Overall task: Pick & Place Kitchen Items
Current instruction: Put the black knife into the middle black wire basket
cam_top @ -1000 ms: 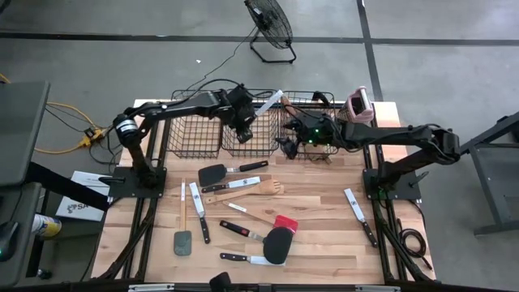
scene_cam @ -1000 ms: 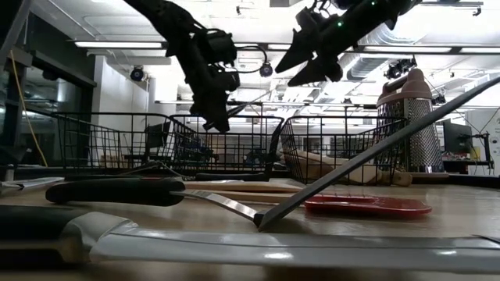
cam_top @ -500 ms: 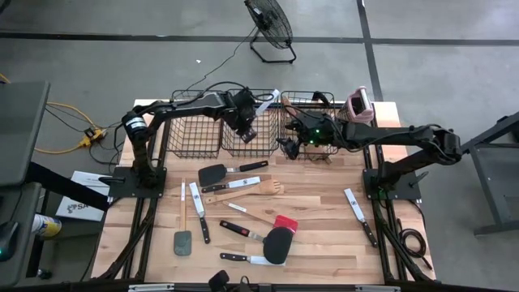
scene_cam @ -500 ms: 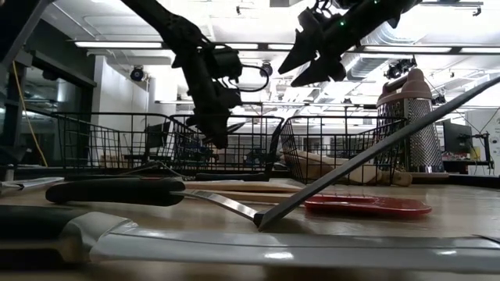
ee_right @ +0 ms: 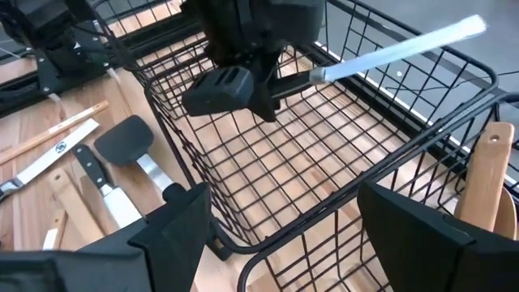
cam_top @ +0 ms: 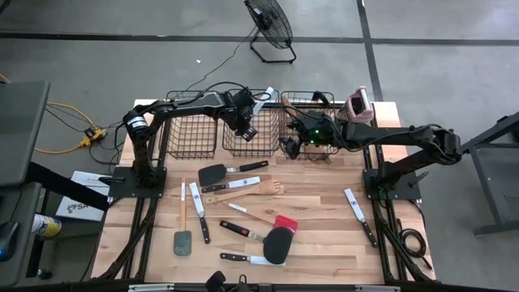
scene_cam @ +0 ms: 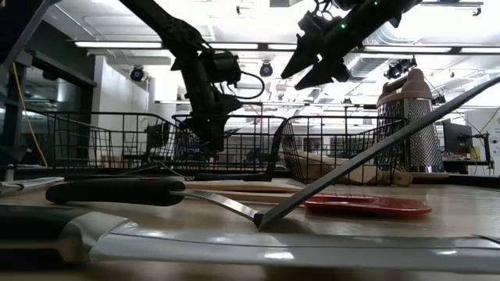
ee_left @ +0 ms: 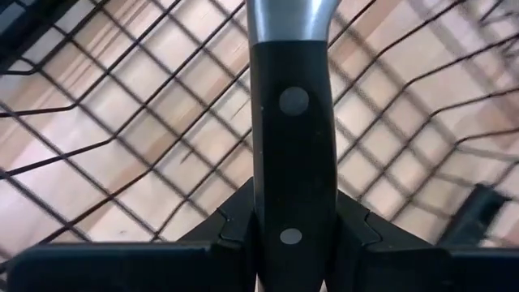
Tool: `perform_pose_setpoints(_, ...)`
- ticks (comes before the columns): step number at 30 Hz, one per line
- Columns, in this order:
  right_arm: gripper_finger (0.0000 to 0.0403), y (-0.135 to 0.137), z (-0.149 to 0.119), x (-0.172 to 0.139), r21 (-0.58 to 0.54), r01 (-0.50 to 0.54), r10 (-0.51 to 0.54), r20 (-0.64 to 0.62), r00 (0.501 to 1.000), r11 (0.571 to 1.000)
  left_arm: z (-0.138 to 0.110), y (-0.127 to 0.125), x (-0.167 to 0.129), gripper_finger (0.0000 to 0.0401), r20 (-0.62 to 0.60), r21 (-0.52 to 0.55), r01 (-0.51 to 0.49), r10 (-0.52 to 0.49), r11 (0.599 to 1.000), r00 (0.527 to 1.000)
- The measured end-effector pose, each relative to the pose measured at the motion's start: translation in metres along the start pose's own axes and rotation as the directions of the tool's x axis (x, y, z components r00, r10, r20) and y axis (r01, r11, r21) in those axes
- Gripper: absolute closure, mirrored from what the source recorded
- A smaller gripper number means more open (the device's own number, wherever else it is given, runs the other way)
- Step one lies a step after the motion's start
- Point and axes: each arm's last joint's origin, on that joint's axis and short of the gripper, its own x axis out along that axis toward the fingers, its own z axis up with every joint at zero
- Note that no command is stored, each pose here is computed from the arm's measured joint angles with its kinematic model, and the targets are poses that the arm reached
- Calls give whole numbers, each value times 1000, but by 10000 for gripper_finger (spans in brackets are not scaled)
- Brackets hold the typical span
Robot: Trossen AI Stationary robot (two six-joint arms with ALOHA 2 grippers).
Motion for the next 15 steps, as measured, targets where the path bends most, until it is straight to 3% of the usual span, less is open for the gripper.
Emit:
perform_pose_setpoints(6, 101, 0, 0, 0, 15, 0, 0, 0, 1000, 1000, 2, -1, 0, 317, 27, -61, 11, -9, 998, 1000)
perform_pose_setpoints(11, 101, 0, 0, 0, 18, 0, 0, 0, 1000, 1000, 4, -2, -1, 317, 41, -211, 13, -5, 977, 999)
perform_pose_setpoints(15, 101, 0, 0, 0, 17, 1, -1, -4, 1000, 1000, 2, -2, -2, 317, 27, -219, 8, -2, 976, 1000)
